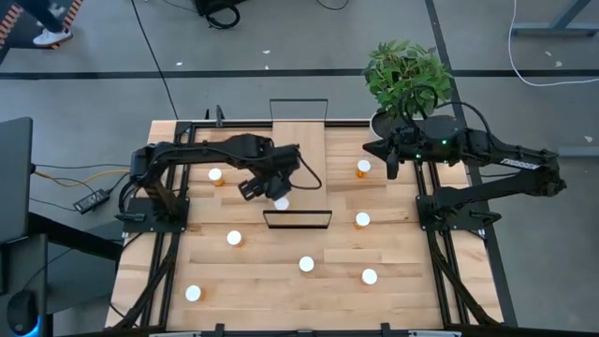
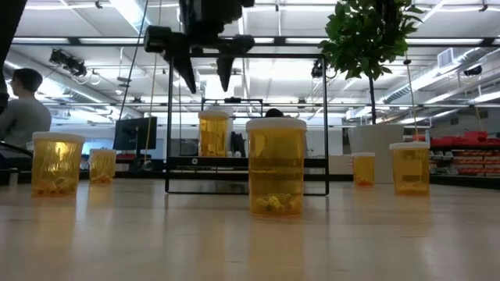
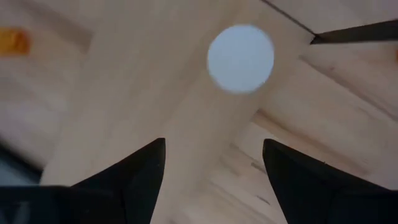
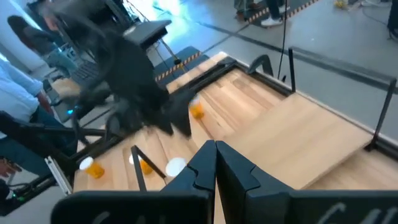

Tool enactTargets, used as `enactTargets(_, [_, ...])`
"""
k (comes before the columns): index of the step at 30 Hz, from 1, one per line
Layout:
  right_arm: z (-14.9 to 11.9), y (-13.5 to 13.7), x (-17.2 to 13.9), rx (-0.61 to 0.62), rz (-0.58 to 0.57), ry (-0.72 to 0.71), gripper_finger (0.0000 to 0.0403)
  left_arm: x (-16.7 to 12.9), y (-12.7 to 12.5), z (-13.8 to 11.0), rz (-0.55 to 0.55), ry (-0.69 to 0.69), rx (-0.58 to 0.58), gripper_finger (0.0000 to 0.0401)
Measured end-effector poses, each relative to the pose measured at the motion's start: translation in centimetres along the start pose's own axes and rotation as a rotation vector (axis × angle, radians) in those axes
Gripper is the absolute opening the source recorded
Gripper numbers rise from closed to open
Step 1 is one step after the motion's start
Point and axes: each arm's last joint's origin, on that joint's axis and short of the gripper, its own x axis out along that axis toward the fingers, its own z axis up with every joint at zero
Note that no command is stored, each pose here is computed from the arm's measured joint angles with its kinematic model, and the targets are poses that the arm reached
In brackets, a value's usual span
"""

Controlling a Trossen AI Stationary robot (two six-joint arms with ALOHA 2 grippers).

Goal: Pick and place medicine bottles onto shelf by color
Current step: Put the orange pill bottle on the shelf aligned with the other orange pill bottle

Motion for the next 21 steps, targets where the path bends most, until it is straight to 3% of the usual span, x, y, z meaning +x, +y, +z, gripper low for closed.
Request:
enactTargets(5, [-1.4, -0.3, 1.4, -0.019, -0.016, 0.178, 0.0035, -3.6, -0.6, -1.9, 0.112, 0.008, -0.147, 0.0274])
enactTargets(8, [-2.2, -0.3, 2.5, -0.047, 0.009, 0.280, 0.0075, -5.9, -1.1, -3.3, 0.183, -0.012, -0.251, 0.0274])
enactTargets(12, [-3.5, -0.7, 3.6, -0.059, -0.046, 0.436, 0.0142, -8.8, -1.9, -5.2, 0.284, -0.057, -0.388, 0.0268])
enactTargets(17, [-5.9, -0.9, 4.0, -0.140, -0.120, 0.688, 0.0204, -12.0, -2.4, -7.1, 0.443, -0.170, -0.661, 0.0256])
enactTargets(21, [-7.4, 0.1, 5.1, -0.257, -0.092, 0.793, 0.0229, -14.0, -2.4, -7.8, 0.556, -0.322, -0.924, 0.0245])
